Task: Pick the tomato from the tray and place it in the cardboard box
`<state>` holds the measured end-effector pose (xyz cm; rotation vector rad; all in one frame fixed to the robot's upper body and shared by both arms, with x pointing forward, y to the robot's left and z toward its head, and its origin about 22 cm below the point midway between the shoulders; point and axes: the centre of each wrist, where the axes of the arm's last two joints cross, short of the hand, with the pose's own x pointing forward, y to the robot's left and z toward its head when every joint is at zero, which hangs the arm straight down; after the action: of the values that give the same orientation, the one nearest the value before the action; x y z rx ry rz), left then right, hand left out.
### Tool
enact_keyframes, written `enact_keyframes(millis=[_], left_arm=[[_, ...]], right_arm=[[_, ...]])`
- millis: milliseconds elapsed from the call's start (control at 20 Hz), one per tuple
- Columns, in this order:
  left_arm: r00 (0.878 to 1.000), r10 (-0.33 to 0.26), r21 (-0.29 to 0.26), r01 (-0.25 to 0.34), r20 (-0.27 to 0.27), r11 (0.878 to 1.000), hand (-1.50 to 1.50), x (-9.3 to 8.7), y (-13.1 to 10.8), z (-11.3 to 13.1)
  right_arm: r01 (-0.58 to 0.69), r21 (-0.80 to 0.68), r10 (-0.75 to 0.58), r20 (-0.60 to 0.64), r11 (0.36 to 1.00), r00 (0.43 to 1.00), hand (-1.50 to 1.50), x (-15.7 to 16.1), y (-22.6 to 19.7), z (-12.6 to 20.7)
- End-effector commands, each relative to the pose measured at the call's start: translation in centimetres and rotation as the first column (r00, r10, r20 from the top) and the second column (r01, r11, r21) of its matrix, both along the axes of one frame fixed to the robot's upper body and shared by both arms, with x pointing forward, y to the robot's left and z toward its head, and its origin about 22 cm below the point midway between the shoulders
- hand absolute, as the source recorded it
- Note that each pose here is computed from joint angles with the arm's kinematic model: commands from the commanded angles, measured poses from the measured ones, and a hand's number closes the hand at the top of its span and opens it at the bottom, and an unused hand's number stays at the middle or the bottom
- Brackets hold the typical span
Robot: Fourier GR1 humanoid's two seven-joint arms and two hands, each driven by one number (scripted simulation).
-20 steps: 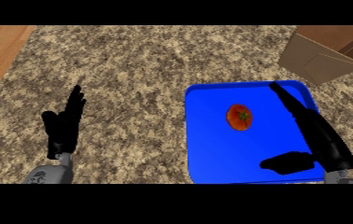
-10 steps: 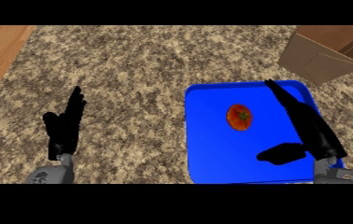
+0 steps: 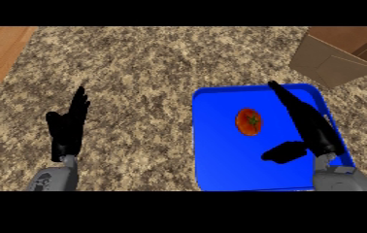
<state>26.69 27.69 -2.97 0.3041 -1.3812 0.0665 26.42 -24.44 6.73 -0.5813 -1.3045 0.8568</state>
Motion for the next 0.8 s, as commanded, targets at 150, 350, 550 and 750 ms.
enact_keyframes(millis=[150,350,550,750], left_arm=[[1.0,0.002,0.007,-0.002,-0.008,1.0,0.0,0.1,0.9,0.9],[1.0,-0.007,-0.004,0.007,-0.005,1.0,0.0,-0.2,0.0,-1.4],[1.0,0.003,0.011,-0.003,0.01,1.0,0.0,-1.6,-0.2,-0.7],[1.0,-0.007,0.008,0.007,-0.003,1.0,0.0,-0.1,0.3,-1.7]], right_arm=[[-0.02,-0.007,0.02,-0.014,1.0,1.0,-1.5,2.7,1.6,-1.6],[-0.012,-0.007,0.012,-0.016,1.0,1.0,-1.5,1.5,0.7,-3.0],[-0.021,0.003,0.021,-0.016,1.0,1.0,-1.5,2.0,0.8,-0.5],[-0.009,0.015,0.009,-0.019,1.0,1.0,-1.5,4.2,0.8,-2.7]])
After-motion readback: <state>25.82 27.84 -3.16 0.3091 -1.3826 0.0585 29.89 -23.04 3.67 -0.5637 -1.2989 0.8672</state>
